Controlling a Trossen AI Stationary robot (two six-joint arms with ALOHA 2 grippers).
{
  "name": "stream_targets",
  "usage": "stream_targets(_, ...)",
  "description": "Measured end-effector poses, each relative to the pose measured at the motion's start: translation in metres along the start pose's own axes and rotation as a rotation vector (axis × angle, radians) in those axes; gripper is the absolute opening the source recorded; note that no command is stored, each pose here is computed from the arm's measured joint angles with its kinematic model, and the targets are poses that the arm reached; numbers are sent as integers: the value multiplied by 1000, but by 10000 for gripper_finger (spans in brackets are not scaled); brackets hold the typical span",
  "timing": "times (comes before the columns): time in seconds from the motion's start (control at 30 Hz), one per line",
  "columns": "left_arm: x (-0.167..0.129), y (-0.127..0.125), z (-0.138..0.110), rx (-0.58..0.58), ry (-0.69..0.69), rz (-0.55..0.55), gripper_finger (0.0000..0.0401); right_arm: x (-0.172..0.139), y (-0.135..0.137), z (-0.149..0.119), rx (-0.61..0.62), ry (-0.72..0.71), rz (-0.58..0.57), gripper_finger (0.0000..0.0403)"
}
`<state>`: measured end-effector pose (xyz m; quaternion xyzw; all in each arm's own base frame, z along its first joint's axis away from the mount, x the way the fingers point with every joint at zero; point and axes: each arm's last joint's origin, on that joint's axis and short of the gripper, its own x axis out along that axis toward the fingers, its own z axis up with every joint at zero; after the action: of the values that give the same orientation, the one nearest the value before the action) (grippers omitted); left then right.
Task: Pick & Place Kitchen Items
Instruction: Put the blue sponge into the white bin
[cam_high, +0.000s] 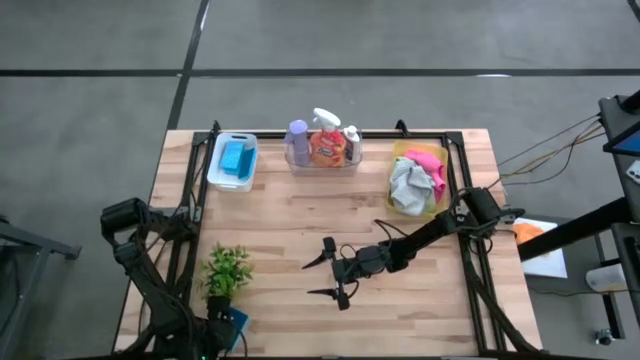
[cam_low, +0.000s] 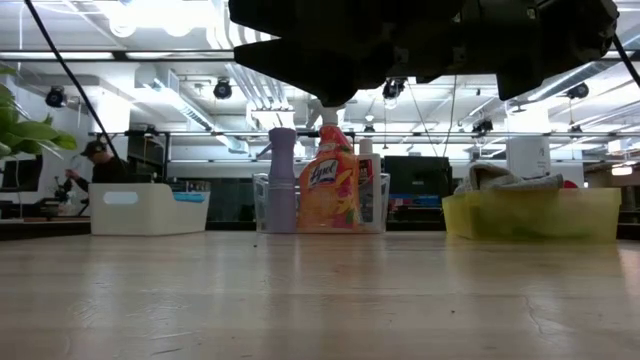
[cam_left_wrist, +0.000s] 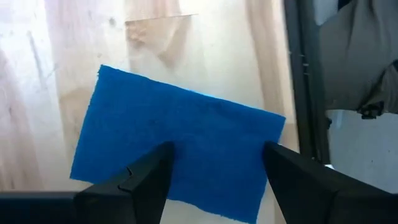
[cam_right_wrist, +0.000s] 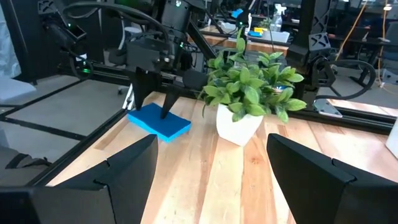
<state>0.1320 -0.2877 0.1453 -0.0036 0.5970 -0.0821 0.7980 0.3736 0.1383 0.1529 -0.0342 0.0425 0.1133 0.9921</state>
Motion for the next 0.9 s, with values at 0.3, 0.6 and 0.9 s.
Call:
stream_targets(0.3,3,6,1,-33,28,16,158,0,0,0,-1,3,-2,304)
stream_targets(0.6,3,7,0,-38,46,10,8,0,0,-1,-4,7,-6,304)
stream_targets(0.9,-5,-1,12,-20,43,-37,2,0,0,-1,-5,7,-6,304)
